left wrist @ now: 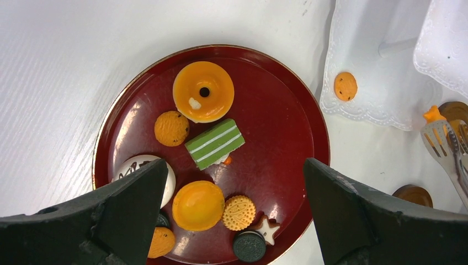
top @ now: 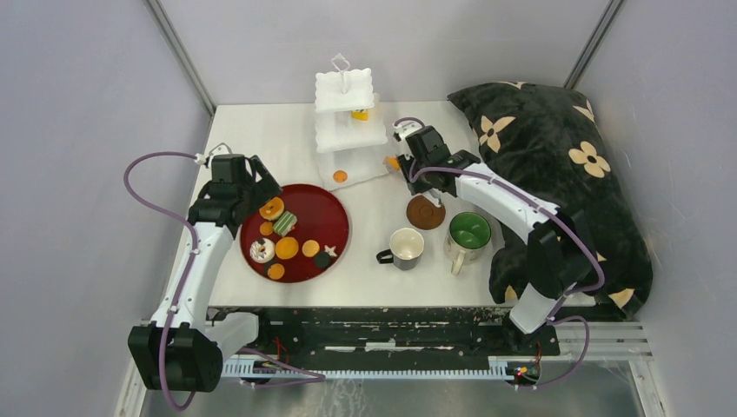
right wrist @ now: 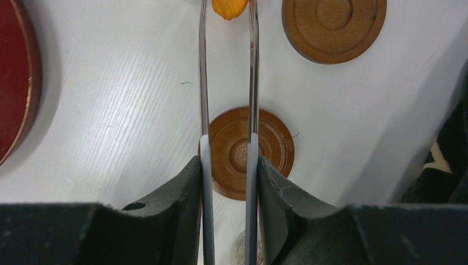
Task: Serve the afternoon tea
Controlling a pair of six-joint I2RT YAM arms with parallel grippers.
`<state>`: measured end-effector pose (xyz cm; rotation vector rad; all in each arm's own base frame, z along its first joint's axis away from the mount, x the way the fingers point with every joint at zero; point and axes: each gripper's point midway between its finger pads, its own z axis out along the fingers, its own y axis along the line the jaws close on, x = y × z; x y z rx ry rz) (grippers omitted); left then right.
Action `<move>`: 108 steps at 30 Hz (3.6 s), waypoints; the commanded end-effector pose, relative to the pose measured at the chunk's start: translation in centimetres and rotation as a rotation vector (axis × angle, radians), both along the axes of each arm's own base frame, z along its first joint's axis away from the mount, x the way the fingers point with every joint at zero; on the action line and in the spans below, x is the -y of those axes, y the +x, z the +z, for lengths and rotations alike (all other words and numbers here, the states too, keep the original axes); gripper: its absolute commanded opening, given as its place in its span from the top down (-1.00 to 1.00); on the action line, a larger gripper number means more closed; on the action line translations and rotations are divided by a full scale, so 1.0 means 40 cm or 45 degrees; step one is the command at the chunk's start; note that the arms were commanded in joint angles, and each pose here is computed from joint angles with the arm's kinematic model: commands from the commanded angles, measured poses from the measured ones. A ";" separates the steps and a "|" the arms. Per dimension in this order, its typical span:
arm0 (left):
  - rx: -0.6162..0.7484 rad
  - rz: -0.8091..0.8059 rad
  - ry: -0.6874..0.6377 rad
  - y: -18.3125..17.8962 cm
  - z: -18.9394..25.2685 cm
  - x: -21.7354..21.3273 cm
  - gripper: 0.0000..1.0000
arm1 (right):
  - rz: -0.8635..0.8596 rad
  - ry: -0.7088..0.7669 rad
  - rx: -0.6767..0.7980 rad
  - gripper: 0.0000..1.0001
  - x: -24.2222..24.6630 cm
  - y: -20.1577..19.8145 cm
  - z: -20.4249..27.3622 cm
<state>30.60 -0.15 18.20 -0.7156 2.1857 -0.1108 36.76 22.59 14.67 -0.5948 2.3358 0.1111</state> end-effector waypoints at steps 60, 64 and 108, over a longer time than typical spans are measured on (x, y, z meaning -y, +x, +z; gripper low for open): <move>0.129 0.097 0.069 0.047 0.074 -0.044 -1.00 | -0.123 0.333 0.428 0.06 -0.163 0.367 -0.006; 0.124 0.102 0.068 0.043 0.066 -0.045 -1.00 | -0.127 0.332 0.426 0.05 -0.150 0.349 0.006; 0.053 0.034 0.055 0.034 0.046 -0.030 -0.99 | 0.434 0.252 0.109 0.69 -0.219 -0.268 0.171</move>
